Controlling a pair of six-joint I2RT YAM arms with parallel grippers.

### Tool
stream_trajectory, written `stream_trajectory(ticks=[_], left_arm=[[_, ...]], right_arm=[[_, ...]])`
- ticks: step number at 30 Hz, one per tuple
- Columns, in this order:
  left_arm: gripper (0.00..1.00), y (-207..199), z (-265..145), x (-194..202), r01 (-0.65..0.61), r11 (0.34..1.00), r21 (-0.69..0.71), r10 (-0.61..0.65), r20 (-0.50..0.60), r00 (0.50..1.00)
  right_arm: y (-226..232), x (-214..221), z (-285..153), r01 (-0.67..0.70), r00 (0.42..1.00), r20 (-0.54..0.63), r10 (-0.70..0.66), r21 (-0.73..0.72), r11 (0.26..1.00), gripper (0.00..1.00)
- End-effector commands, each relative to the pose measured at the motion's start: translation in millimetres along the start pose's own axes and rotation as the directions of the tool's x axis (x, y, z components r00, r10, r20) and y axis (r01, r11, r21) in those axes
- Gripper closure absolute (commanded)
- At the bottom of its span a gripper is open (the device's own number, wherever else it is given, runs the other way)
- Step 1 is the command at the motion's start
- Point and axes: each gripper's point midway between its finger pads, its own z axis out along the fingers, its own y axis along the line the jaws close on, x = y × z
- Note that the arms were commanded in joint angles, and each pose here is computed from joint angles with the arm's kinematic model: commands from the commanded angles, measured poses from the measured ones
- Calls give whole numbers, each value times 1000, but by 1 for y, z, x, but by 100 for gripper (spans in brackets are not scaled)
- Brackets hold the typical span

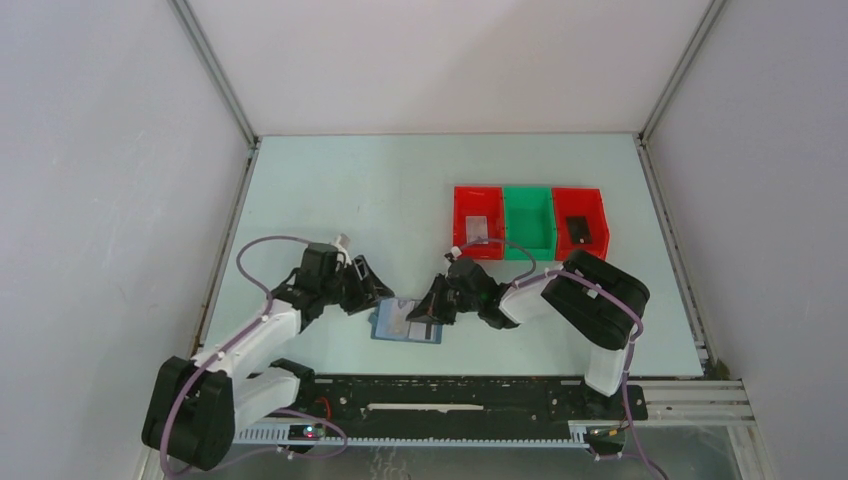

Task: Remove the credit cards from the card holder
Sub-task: Remove the credit card from the card holder.

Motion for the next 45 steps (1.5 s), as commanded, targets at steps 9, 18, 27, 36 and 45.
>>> stream_trajectory(ticks=[9, 18, 27, 36, 45], left_arm=[[41, -4, 14, 26, 8, 997, 78, 1, -116, 993], [42, 3, 25, 30, 52, 997, 60, -44, -121, 992], [41, -13, 23, 23, 24, 994, 109, -12, -110, 994], [41, -5, 31, 25, 25, 998, 55, -18, -117, 993], [42, 33, 38, 33, 54, 988, -143, -75, -148, 986]], right_arm=[[0, -3, -5, -3, 1000, 5, 3, -21, 1000, 100], [-3, -2, -5, 1, 1000, -3, -1, -11, 1000, 100], [-4, -3, -5, -1, 1000, -6, 1, -16, 1000, 100], [-4, -2, -5, 2, 1000, -9, -2, -13, 1000, 100], [-6, -3, -12, 12, 1000, 7, -12, -6, 1000, 100]])
